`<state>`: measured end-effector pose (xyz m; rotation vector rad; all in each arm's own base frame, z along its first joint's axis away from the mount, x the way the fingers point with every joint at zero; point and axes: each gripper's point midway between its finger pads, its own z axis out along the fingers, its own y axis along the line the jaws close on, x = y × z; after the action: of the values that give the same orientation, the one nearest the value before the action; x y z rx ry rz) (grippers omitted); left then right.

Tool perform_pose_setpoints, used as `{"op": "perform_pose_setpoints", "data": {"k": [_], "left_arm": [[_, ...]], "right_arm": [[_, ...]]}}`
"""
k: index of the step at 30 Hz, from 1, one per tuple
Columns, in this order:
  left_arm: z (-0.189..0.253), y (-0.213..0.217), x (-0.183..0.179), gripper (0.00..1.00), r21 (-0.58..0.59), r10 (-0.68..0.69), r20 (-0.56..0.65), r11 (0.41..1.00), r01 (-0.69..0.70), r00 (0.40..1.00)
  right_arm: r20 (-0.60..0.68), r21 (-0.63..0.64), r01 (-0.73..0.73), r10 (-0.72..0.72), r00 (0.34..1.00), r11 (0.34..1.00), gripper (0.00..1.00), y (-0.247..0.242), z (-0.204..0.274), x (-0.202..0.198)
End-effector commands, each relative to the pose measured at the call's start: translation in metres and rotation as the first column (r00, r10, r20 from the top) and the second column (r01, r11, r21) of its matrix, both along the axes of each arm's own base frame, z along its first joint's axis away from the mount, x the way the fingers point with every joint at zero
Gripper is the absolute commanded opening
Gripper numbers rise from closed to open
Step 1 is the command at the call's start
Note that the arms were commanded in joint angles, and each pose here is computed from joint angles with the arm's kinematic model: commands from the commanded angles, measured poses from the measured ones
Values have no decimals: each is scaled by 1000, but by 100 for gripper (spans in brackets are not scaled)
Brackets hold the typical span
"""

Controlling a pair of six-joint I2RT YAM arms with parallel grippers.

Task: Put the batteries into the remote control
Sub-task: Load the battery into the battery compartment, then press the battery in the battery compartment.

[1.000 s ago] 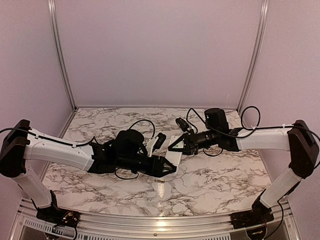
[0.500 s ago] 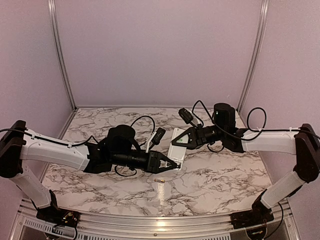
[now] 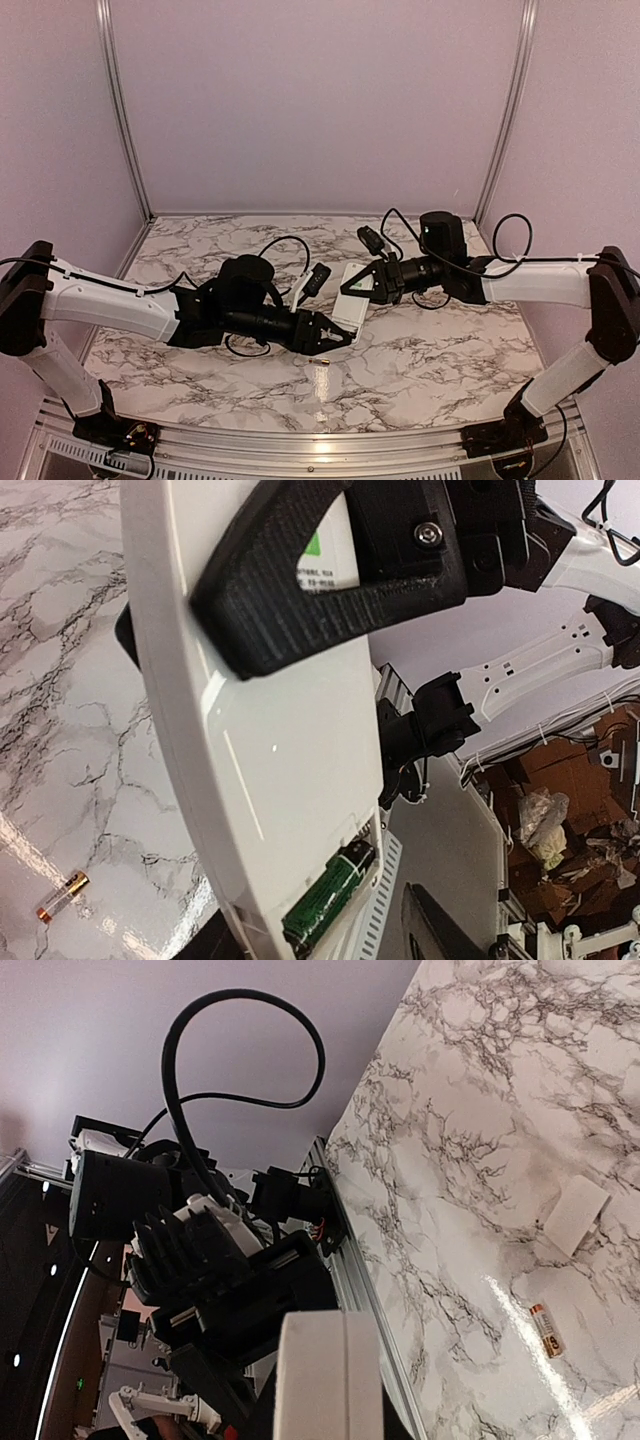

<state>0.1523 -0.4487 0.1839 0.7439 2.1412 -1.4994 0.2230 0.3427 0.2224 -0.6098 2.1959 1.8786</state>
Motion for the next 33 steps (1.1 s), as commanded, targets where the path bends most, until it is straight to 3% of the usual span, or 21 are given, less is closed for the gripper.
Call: {"op": "perform_pose_setpoints", "data": {"k": [1,5,11,25,33], "left_arm": [[8,2,2,56,7,9,54,1000,-9,998],[15,10,7,72,-13,45,87,999,-44,995],[8,3,8,75,-3,44,36,999,-44,998],[-11,-9,24,51,68,113,-12,991,-112,994],[-39,-3,29,39,181,140,-7,974,-137,990]], "right_arm": [[22,-26,39,-38,999,999,0,2,2,12],[33,-26,41,-40,999,999,0,1,2,12],[74,-8,42,-41,996,999,0,1,11,12],[84,-15,53,-52,995,998,0,0,13,12],[106,-4,45,-45,993,999,0,1,19,12]]}}
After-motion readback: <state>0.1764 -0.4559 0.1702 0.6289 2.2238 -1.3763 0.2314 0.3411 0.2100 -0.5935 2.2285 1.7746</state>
